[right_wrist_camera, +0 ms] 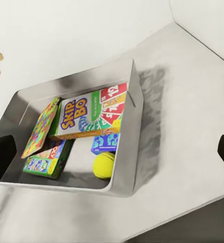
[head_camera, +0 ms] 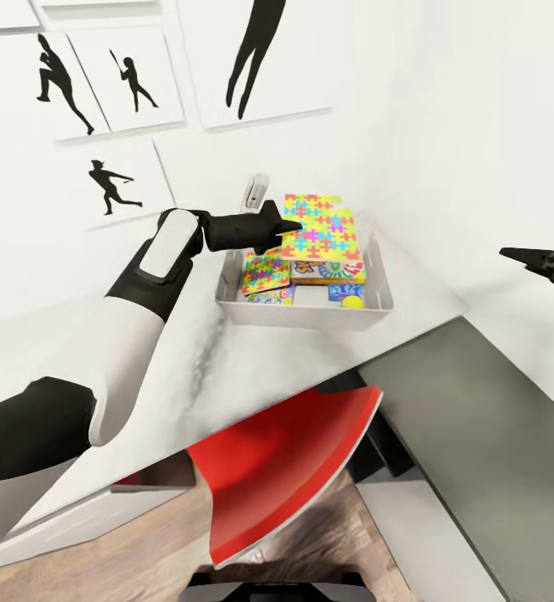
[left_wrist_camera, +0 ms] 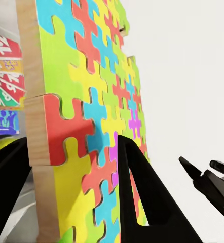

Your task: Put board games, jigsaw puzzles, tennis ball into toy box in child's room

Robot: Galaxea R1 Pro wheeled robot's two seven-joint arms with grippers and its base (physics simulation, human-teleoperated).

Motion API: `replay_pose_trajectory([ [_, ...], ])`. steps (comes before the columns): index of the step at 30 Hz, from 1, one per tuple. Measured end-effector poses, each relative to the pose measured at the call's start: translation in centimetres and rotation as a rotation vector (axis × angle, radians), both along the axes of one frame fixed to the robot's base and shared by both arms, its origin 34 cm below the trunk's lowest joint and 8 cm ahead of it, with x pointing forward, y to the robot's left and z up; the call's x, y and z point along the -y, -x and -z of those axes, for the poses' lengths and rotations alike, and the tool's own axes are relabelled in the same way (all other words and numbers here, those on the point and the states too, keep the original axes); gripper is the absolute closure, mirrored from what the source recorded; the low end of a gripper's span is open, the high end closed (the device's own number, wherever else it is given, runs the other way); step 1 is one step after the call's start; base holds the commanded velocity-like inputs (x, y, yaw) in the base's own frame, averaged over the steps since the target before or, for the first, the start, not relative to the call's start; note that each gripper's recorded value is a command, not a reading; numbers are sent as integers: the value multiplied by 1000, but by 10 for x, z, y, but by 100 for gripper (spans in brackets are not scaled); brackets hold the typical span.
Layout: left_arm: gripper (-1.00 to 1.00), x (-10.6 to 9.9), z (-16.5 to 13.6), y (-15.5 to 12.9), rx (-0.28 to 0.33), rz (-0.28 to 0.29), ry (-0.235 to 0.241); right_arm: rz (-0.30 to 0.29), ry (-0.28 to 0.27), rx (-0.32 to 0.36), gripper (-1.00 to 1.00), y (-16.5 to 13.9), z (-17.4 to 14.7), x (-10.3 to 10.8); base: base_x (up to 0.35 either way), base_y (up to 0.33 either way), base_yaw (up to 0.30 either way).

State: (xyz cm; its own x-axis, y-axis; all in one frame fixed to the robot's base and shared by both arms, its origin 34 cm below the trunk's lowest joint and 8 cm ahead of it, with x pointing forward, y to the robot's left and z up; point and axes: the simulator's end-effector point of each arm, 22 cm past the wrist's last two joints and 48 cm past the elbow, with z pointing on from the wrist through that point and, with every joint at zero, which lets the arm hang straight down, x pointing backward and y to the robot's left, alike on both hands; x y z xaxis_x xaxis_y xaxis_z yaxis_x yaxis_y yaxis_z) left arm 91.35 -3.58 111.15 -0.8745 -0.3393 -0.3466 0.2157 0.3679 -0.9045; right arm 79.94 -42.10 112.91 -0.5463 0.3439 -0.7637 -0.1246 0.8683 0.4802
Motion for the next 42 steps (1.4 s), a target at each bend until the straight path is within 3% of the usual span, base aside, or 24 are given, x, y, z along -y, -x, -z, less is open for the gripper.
replay_pose_trajectory([
  [23, 100, -4, 14, -18, 25, -15, -53, -5, -10, -11, -100, 3, 5, -2, 0, 0, -59],
  [29, 100, -7, 29, -18, -7, -20, -66, -6, -12, -12, -100, 3, 5, -2, 0, 0, -3],
  [42, 100, -14, 41, -23, -52, -29, -40, -6, -12, -26, -100, 5, 12, -2, 0, 0, 0],
])
